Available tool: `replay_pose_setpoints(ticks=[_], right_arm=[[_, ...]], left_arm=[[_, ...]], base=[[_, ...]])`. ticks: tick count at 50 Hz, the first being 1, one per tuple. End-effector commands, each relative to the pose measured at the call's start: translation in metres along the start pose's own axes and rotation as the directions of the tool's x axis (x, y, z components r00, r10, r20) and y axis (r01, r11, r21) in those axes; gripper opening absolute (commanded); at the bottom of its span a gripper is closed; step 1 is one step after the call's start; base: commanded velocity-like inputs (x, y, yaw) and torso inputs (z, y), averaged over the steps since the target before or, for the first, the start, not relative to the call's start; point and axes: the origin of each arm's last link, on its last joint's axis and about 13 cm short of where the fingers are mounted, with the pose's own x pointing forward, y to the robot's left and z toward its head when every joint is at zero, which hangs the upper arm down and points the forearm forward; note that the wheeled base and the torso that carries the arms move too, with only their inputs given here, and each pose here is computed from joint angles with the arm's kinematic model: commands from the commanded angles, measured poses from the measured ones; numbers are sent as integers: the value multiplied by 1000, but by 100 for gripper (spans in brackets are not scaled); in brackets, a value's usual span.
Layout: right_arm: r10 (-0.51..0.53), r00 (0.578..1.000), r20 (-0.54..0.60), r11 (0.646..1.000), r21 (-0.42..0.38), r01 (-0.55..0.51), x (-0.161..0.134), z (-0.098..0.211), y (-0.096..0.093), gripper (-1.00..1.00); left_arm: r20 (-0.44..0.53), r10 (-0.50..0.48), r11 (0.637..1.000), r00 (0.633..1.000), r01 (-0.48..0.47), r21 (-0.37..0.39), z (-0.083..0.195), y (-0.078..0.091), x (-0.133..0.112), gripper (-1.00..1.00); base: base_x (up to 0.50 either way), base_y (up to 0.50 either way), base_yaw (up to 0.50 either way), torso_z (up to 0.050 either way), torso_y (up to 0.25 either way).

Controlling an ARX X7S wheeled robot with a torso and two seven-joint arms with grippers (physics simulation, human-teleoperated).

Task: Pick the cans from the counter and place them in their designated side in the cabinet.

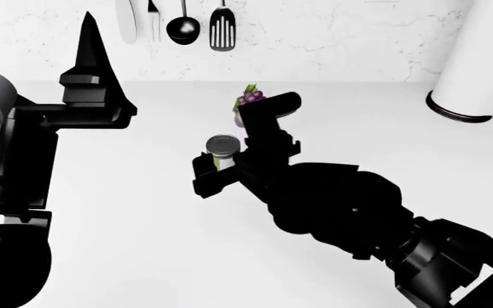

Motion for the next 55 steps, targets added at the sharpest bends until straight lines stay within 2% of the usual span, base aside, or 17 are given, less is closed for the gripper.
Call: replay_pose_setpoints(ticks=[1,18,39,40,55], right_arm=[[5,1000,-20,1000,4,-5,10,-3,-1,100],[14,1000,-16,999,41,-13,24,1,-3,100],[26,998,-64,996,86,-20,37,-9,-2,100],[24,998,-61,996,84,-19,36,-8,-2,-100],[25,999,-21,998,61,-23,29,-3,-1,-100]], left_arm=[[-1,0,1000,1000,0,1,0,1,0,100],[-3,-7,1000,1000,7,7,-1,1,-1,100],[-9,-3,1000,1000,3,10,-3,4,-3,100],[-9,-3,1000,1000,3,10,-3,4,-3,100],[-9,-17,1000,1000,17,13,-2,2,-4,100]], base=[[0,0,0,0,0],[0,0,0,0,0],[0,0,0,0,0],[0,0,0,0,0],[0,0,0,0,0]])
